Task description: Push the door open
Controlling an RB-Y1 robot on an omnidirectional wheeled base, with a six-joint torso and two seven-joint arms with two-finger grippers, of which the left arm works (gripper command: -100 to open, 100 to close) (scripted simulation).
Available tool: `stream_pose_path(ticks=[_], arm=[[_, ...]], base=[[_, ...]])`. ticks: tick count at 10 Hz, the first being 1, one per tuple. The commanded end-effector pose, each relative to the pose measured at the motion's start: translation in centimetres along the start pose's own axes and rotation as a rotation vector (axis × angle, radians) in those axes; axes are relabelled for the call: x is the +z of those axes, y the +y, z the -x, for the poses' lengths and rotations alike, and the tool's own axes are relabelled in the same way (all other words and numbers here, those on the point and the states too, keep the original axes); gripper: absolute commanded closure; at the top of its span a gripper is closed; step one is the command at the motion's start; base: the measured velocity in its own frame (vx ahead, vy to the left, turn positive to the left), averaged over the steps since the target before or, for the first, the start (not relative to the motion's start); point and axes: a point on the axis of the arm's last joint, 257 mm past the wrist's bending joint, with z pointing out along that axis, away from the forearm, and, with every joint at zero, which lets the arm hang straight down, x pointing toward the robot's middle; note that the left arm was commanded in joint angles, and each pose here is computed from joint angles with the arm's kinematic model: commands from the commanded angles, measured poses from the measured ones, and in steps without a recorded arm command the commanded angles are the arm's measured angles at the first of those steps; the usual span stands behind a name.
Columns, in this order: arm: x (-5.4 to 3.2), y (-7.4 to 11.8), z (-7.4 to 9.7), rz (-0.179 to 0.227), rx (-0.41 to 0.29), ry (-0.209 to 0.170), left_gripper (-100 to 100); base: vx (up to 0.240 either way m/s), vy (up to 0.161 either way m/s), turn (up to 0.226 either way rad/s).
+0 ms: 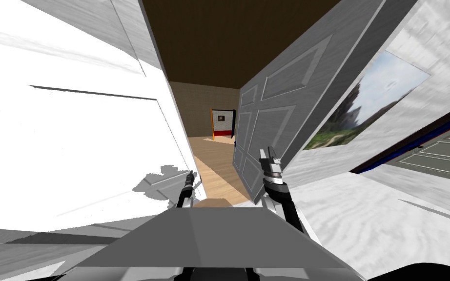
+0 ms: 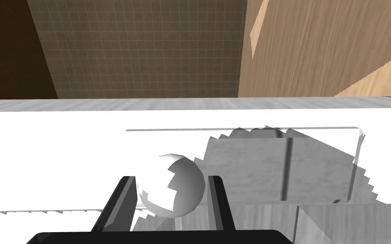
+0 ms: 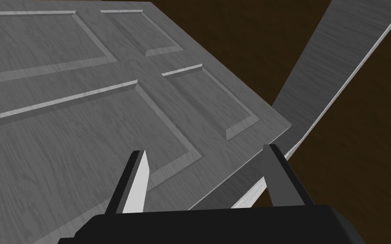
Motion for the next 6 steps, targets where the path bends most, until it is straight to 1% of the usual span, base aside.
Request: stream_pose_path(ticks=[1, 2, 3, 4, 5, 6], arm=[[0.13, -0.8, 1.7, -0.018, 0.009, -0.03, 100], [0.07, -0.9, 3.0, -0.02, 0.01, -0.065, 100], [0.02, -0.9, 3.7, -0.021, 0.01, -0.084, 100], [-0.12, -1.0, 5.1, -0.022, 0.011, -0.122, 100], [-0.12, -1.0, 5.1, -0.022, 0.011, -0.122, 100], [-0.13, -0.9, 5.1, -0.021, 0.011, -0.122, 100]], base=[[0.112, 0.014, -0.03], [0.109, 0.008, -0.058], [0.124, 0.009, -0.074], [0.143, 0.007, -0.088], [0.102, 0.001, -0.019], [0.044, 0.0, 0.01]])
